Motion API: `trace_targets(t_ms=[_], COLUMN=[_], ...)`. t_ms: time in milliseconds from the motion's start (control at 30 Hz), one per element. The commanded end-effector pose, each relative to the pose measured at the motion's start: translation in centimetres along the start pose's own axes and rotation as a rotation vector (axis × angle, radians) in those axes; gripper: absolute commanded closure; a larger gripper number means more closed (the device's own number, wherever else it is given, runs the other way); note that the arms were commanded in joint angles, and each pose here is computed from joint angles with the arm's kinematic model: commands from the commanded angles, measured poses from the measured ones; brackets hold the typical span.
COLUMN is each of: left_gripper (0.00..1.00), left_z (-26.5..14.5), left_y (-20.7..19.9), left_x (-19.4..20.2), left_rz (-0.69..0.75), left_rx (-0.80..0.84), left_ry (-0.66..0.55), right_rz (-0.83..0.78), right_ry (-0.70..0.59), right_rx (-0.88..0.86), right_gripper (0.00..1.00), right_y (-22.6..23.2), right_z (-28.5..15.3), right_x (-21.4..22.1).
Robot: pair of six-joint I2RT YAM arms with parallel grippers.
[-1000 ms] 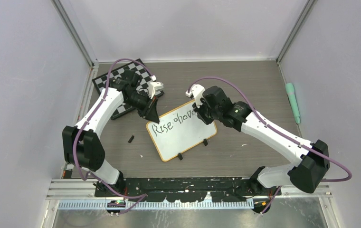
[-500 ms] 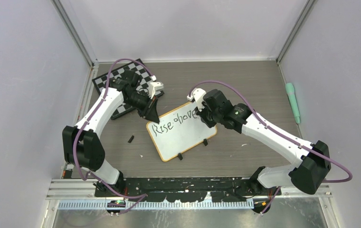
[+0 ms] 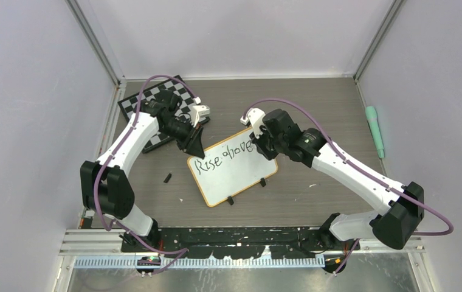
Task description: Write a sentence on the whiteboard
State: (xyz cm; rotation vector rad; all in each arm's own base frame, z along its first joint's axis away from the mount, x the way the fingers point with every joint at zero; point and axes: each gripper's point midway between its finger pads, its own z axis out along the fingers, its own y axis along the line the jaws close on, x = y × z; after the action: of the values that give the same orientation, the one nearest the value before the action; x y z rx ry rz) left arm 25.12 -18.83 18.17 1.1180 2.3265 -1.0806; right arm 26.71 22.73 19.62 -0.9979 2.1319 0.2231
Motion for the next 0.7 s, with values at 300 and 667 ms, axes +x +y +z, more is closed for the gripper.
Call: trace_targets(t_ms=[300,667], left_gripper=[0.56,0.39], left_z=[-0.3,-1.6], left_y=[-0.3,-0.5], left_x=[-0.5,-0.4], left_rz=[0.078,0.066], left_rx=[-0.015,-0.028], left_ry=[-0.030,-0.153], right_rz=[0.032,0.031], right_ry=[-0.090,-0.111], right_rx=[-0.246,-0.346], right_gripper=[1.00,1.00], right_y=[5.1,8.1], right_z=[-2.5,-2.1], right_x=[-1.6,-0.8])
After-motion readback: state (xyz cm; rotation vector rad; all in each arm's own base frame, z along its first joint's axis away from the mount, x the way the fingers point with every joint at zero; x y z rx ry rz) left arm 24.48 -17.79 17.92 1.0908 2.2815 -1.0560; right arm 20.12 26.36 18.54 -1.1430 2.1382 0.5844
